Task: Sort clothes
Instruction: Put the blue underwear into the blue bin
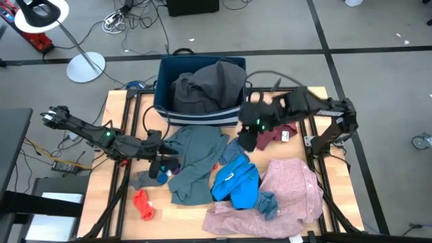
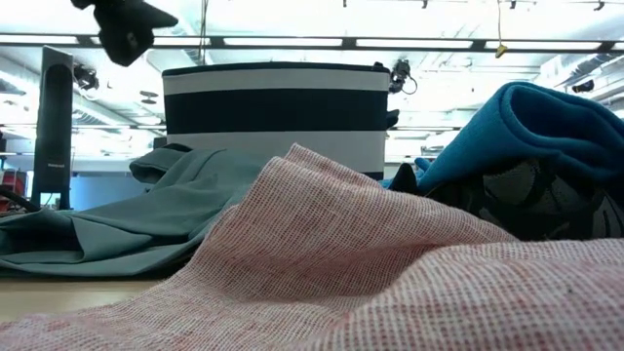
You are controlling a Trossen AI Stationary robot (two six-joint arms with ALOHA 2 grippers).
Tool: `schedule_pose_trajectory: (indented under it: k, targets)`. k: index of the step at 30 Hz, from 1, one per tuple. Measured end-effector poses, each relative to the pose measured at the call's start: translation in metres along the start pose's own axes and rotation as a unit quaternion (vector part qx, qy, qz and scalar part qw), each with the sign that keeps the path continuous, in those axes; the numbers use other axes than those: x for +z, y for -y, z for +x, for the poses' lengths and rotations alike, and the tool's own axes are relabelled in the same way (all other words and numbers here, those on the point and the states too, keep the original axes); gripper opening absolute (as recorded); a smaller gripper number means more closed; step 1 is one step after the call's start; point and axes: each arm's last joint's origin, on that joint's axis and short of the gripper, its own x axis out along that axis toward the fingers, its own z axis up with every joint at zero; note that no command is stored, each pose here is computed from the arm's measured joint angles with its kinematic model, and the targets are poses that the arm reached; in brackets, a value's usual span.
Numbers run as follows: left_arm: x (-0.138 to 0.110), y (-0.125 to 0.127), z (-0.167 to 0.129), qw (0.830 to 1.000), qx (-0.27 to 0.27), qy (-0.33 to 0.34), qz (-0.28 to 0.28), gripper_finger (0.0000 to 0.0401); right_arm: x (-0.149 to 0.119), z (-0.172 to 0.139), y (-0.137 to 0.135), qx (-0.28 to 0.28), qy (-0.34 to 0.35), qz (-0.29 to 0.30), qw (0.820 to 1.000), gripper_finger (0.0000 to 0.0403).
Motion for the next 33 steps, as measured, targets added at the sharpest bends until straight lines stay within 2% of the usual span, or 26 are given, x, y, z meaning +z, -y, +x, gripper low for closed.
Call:
schedule_pose_trajectory:
  k: [4,7,14,22,33]
  targets:
    - [0.002,0.001,0.000,0.999,-0.005,0.008,0.030,0.0163,-0.021,0.020,-0.017,-0.024,-0.023,0.002,0.999,0.0185]
    - [0.002,0.001,0.000,0.999,-0.004,0.008,0.047,0.0163,-0.039,0.040,-0.027,-0.029,-0.048,-0.019,0.998,0.0185]
    - [-0.002,-0.001,0.000,0.999,0.007,-0.010,0.041,0.0163,-0.074,0.077,-0.046,0.016,-0.109,-0.037,0.993,0.0183]
    - [-0.005,-0.004,0.000,0.998,0.022,-0.025,0.046,0.0163,-0.104,0.109,-0.048,0.034,-0.151,-0.098,0.983,0.0171]
    - [-0.005,-0.004,0.000,0.998,0.023,-0.024,0.061,0.0163,-0.126,0.140,-0.032,0.024,-0.182,-0.194,0.964,0.0169]
